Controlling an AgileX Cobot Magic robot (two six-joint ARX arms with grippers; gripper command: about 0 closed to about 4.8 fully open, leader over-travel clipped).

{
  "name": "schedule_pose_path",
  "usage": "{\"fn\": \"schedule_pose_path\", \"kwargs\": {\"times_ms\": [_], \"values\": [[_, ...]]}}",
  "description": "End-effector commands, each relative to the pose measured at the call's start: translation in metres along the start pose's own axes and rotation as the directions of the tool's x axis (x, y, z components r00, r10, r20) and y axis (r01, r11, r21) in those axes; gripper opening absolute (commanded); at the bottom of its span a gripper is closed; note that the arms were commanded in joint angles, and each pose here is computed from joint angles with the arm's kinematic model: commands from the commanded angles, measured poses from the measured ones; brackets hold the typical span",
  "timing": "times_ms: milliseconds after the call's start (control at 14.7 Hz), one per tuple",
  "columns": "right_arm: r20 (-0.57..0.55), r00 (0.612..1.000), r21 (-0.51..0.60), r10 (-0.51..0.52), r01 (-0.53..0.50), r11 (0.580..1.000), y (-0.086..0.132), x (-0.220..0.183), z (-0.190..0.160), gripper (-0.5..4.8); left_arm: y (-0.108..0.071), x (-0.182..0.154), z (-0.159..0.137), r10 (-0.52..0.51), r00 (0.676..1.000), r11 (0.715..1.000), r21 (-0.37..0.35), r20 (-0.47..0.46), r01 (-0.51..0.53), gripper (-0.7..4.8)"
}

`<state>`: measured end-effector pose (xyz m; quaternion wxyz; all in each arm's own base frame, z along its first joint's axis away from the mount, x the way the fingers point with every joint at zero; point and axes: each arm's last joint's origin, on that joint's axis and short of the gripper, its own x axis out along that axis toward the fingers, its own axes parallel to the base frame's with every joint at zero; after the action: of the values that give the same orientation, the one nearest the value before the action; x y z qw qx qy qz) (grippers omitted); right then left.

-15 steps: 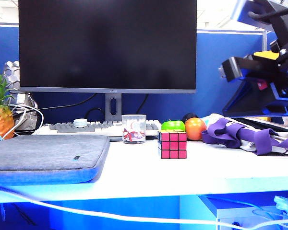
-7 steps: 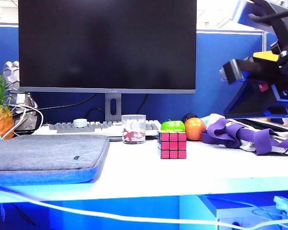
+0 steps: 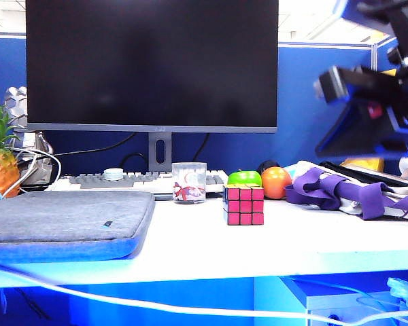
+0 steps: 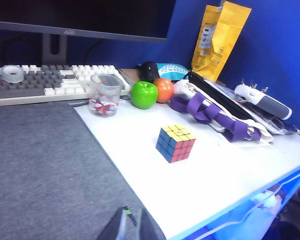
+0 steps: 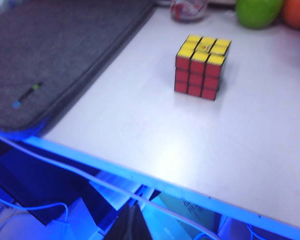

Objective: Rotate the Rubik's Cube so that its red face is facing towards you.

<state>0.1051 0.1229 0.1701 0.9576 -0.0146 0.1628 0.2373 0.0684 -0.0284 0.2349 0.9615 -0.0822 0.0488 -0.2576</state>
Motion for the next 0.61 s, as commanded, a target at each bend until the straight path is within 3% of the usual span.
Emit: {"fn": "schedule_pose_path", "kwargs": {"times_ms": [68, 204, 408, 476, 612], "values": [[0.035, 0.999, 0.022, 0.005, -0.006, 1.000, -0.004, -0.006, 0.005, 0.09, 0.000, 0.000, 0.001, -0.005, 1.000, 1.000, 0.002, 0.004, 0.005, 0.51], [0.081, 0.997, 0.058, 0.002, -0.007, 0.998, -0.014, -0.011, 0.010, 0.09, -0.001, -0.003, 0.000, -0.004, 1.000, 1.000, 0.003, 0.012, 0.004, 0.51], [0.177, 0.965, 0.160, -0.194, 0.166, 0.973, -0.048, -0.019, 0.023, 0.09, 0.004, -0.008, 0.000, 0.042, 0.999, 0.999, 0.002, 0.034, -0.042, 0.51], [0.217, 0.941, 0.196, -0.262, 0.221, 0.955, -0.058, -0.025, 0.027, 0.09, 0.008, -0.009, 0.001, 0.088, 0.995, 0.996, -0.001, 0.042, -0.088, 0.51], [0.336, 0.841, 0.288, -0.423, 0.335, 0.897, -0.080, -0.046, 0.037, 0.09, 0.017, -0.011, 0.000, 0.226, 0.972, 0.974, -0.016, 0.056, -0.226, 0.51]]}}
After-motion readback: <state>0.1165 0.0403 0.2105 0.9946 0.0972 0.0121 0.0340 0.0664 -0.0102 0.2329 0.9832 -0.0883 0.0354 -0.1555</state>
